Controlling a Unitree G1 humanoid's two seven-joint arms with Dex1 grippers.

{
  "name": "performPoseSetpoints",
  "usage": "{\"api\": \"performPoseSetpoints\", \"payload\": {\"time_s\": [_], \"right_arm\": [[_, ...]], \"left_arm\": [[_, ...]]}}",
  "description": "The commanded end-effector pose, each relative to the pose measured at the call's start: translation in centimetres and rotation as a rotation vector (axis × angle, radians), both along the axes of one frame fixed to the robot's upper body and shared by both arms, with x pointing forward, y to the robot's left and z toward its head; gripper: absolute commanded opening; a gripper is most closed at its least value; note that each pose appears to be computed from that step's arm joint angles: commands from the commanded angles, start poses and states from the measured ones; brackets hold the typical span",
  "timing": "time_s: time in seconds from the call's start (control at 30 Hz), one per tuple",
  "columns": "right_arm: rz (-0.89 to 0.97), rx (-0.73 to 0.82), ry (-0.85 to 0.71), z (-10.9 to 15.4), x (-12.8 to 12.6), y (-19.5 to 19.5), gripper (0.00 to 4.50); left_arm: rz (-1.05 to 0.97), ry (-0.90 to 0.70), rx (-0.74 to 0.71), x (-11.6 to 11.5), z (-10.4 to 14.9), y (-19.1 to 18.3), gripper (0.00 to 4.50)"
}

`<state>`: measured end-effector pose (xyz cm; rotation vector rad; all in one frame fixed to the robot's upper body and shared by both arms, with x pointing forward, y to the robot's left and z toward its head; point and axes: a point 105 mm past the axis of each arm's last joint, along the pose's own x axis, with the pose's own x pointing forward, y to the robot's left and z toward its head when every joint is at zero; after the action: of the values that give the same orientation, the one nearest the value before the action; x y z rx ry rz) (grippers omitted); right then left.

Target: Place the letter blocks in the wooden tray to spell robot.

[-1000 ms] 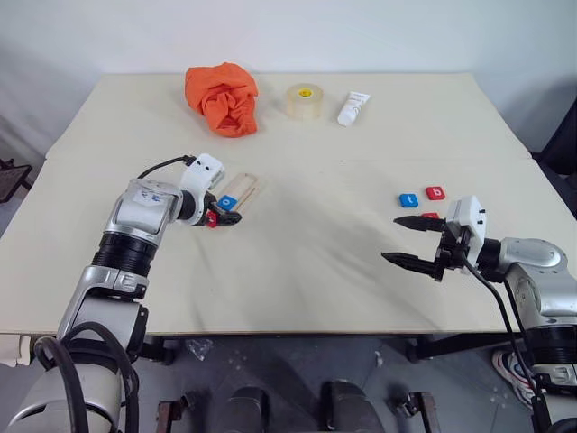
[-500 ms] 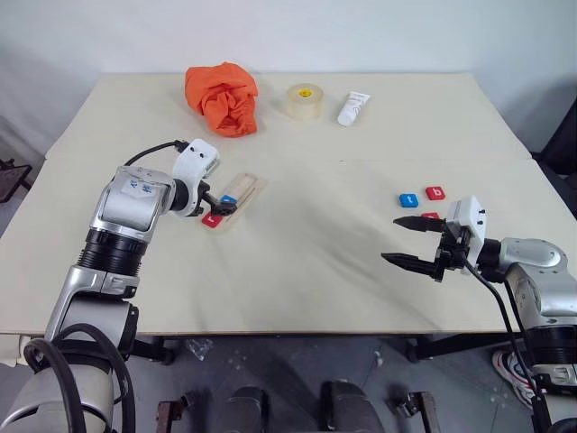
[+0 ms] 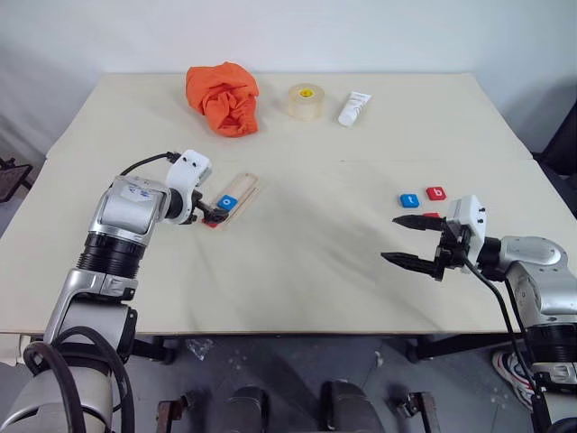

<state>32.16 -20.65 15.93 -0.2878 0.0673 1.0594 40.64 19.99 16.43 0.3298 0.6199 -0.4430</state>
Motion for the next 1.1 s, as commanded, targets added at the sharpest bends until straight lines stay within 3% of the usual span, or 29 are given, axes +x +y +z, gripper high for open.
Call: {"api": "performPoseSetpoints", "payload": {"time_s": [0.03, 0.37, 1.0, 1.1], "right_arm": [[0.002, -0.015, -0.030, 1.0, 0.0, -0.2, 4.50], [0.005, -0.014, -0.030, 1.1, 0.2, -0.1, 4.50], [0.000, -0.012, -0.033, 1.0, 0.3, 0.0, 4.50], [-0.002, -0.011, -0.036, 1.1, 0.4, 0.0, 4.50]], "left_arm": [[0.004, 0.002, -0.007, -0.3, 0.4, 0.4, 4.47], [-0.023, 0.026, -0.031, -0.5, 0.1, -0.5, 4.47], [-0.033, 0.118, -0.032, -1.1, -2.8, -0.7, 4.47], [-0.004, 0.116, -0.024, -1.0, -3.2, -0.2, 3.84]]}}
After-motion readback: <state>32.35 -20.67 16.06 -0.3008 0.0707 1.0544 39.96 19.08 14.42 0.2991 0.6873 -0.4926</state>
